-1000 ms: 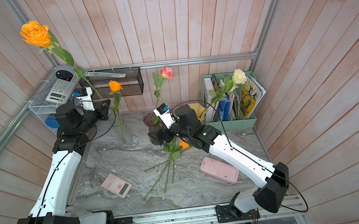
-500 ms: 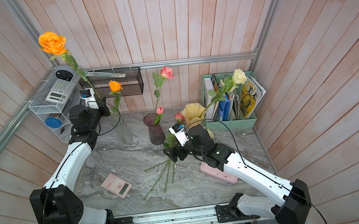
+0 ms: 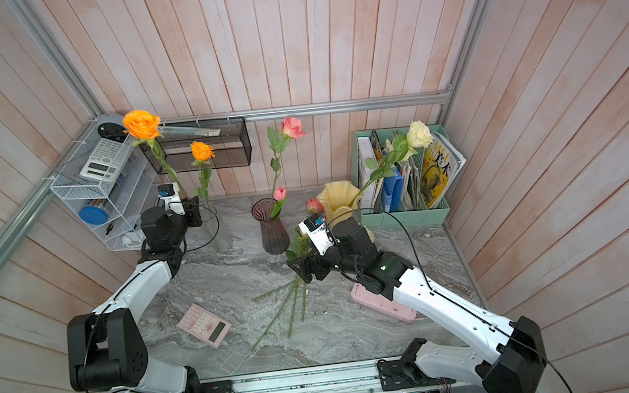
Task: Arrange the flowers in different vases according to their colors
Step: Insert the flower into the vase, then pick up the flower at the center of the board, then insert the flower into the vase.
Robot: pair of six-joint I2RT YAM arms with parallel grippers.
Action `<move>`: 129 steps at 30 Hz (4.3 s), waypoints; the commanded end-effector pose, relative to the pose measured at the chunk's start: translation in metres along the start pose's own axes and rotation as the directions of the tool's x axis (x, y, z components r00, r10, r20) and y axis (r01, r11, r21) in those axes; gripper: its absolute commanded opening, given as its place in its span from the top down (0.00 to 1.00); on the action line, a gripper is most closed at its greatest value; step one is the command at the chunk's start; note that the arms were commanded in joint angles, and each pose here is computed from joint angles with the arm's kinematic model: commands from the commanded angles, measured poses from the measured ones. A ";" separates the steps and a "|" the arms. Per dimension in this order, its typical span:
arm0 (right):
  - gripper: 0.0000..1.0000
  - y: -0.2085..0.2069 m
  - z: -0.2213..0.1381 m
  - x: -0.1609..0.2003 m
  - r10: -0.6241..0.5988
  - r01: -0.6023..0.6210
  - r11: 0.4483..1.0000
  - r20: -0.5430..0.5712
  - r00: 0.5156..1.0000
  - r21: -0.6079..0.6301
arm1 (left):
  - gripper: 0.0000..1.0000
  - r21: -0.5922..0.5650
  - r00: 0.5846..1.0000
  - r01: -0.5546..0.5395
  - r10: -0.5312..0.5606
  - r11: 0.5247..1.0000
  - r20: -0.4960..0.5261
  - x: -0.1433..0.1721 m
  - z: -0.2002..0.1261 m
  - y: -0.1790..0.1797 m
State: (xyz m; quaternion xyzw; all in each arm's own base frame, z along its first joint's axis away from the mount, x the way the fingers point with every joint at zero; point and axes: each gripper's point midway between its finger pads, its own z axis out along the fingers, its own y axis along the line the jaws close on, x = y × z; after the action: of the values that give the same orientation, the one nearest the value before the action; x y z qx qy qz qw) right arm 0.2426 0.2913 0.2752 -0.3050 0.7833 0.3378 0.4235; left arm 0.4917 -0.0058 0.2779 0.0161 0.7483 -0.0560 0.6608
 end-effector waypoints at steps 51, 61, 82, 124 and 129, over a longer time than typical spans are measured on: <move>0.07 -0.098 -0.082 0.114 0.429 -0.424 0.857 0.052 0.902 0.292 | 0.62 0.694 0.474 -0.092 0.644 0.714 -0.600 0.263 -0.166 -0.286; 0.07 -0.094 -0.085 0.110 0.419 -0.420 0.866 0.067 0.906 0.271 | 0.64 0.679 0.412 -0.093 0.649 0.728 -0.639 0.292 -0.166 -0.278; 0.07 -0.093 -0.084 0.109 0.416 -0.422 0.868 0.078 0.906 0.262 | 0.91 0.680 0.484 -0.058 0.617 0.731 -0.621 0.254 -0.166 -0.292; 0.08 -0.099 -0.051 0.107 0.447 -0.445 0.875 0.035 0.894 0.191 | 1.00 -0.034 0.856 -0.003 0.020 0.999 0.516 -0.200 -0.076 -0.039; 0.08 -0.101 -0.045 0.107 0.474 -0.473 0.862 0.040 0.880 0.181 | 1.00 0.006 0.856 0.021 -0.021 1.000 0.517 -0.183 -0.051 -0.031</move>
State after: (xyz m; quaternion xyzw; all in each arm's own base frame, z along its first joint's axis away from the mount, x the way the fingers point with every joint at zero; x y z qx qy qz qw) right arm 0.2485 0.1724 0.1714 -0.0686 0.8700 0.3403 0.3502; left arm 0.4626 -0.0171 0.4565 -0.0151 0.5783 -0.0293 0.8152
